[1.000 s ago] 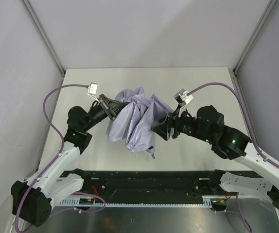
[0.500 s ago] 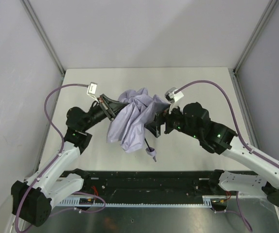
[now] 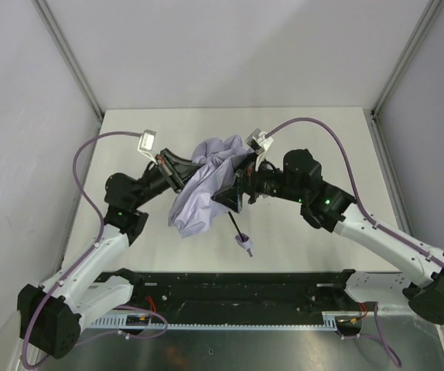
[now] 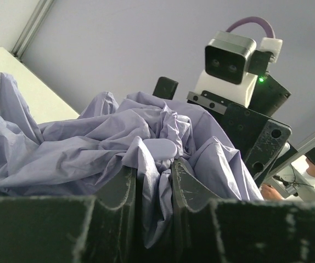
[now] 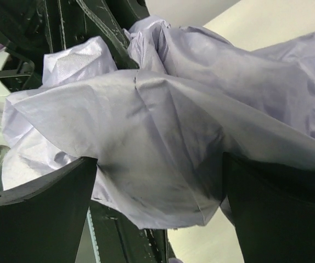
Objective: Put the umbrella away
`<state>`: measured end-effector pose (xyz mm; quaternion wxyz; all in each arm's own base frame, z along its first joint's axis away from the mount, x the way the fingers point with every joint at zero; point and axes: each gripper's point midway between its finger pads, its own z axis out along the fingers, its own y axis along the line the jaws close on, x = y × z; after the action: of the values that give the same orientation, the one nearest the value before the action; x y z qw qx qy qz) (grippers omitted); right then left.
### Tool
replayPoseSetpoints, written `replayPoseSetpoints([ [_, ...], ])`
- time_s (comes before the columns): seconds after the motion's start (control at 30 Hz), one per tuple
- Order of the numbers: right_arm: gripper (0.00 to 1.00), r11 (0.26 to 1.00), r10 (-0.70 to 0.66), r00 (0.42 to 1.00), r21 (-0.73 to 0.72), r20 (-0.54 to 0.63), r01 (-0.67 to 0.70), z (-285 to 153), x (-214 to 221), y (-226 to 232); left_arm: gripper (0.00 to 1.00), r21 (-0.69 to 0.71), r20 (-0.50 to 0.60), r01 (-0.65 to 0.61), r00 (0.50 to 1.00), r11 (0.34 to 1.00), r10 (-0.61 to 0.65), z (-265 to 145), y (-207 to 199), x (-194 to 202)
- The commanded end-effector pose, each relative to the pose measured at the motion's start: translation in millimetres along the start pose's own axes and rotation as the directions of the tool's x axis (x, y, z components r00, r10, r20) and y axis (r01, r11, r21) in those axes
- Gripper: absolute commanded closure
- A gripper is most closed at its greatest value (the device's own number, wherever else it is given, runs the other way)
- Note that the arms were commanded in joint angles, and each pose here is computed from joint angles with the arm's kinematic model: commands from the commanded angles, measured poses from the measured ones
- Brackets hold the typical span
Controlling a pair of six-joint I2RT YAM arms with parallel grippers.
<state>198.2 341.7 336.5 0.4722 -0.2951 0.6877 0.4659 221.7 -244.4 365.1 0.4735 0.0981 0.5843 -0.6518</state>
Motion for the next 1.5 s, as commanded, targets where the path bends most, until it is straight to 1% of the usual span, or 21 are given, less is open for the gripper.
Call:
replayPoseSetpoints([
  [0.0,0.01,0.987,-0.011,0.997,-0.158,0.074,0.022,10,-22,20,1.00,0.185,-0.007,-0.069,0.997,0.980,0.072,4,-52,-6],
  [0.13,0.01,0.991,-0.045,0.997,-0.122,0.062,0.052,19,-15,11,1.00,0.248,-0.032,-0.091,0.994,0.964,0.102,7,-68,1],
  [0.27,0.01,0.990,-0.077,0.996,-0.118,0.040,0.081,29,-4,7,1.00,0.316,-0.068,-0.104,0.989,0.943,0.132,12,-85,10],
  [0.5,0.01,0.977,-0.084,0.996,-0.196,-0.002,0.082,41,14,21,1.00,0.405,-0.090,-0.132,0.979,0.904,0.184,13,-107,20],
  [0.6,0.07,0.972,-0.089,0.996,-0.221,-0.009,0.085,42,17,26,1.00,0.432,-0.096,-0.142,0.975,0.890,0.202,11,-114,23],
  [0.7,0.21,0.963,-0.090,0.996,-0.256,-0.006,0.085,42,17,31,1.00,0.454,-0.101,-0.144,0.972,0.879,0.211,10,-119,26],
  [0.8,0.41,0.953,-0.083,0.996,-0.293,-0.014,0.075,41,20,38,1.00,0.465,-0.104,-0.144,0.971,0.874,0.215,9,-122,28],
  [0.87,0.58,0.947,-0.077,0.997,-0.316,-0.026,0.065,40,23,42,1.00,0.470,-0.102,-0.145,0.971,0.871,0.217,9,-124,28],
  [0.9,0.70,0.945,-0.075,0.997,-0.323,-0.033,0.061,40,25,44,1.00,0.474,-0.099,-0.148,0.970,0.868,0.220,8,-126,27],
  [0.97,0.88,0.945,-0.071,0.997,-0.321,-0.041,0.054,38,29,44,1.00,0.478,-0.093,-0.154,0.970,0.865,0.224,7,-129,26],
  [1.0,0.94,0.945,-0.069,0.997,-0.322,-0.041,0.052,37,30,46,1.00,0.481,-0.091,-0.156,0.970,0.863,0.226,6,-130,25],
  [1.07,0.99,0.944,-0.066,0.997,-0.325,-0.038,0.050,31,32,48,1.00,0.485,-0.088,-0.159,0.969,0.860,0.229,6,-132,25],
  [1.13,1.00,0.945,-0.055,0.998,-0.325,-0.020,0.046,25,31,50,0.99,0.484,-0.084,-0.160,0.970,0.860,0.227,6,-133,23],
  [1.17,1.00,0.946,-0.048,0.999,-0.321,-0.012,0.041,21,31,49,0.94,0.482,-0.081,-0.159,0.971,0.862,0.225,7,-133,22],
  [1.3,1.00,0.958,0.016,1.000,-0.288,0.012,-0.012,7,27,35,0.56,0.449,-0.065,-0.157,0.976,0.880,0.207,8,-128,12],
  [1.37,1.00,0.960,0.040,0.999,-0.278,0.025,-0.031,0,26,28,0.43,0.410,-0.050,-0.161,0.979,0.898,0.199,7,-119,2],
  [1.4,1.00,0.961,0.046,0.999,-0.276,0.027,-0.037,-4,26,27,0.33,0.391,-0.042,-0.164,0.980,0.906,0.196,5,-115,-3],
  [1.43,1.00,0.960,0.049,0.998,-0.278,0.029,-0.039,-7,26,26,0.17,0.371,-0.035,-0.167,0.981,0.914,0.193,4,-111,-7],
  [1.47,1.00,0.961,0.051,0.998,-0.275,0.030,-0.041,-10,26,26,0.09,0.347,-0.032,-0.168,0.981,0.923,0.191,2,-106,-12],
])
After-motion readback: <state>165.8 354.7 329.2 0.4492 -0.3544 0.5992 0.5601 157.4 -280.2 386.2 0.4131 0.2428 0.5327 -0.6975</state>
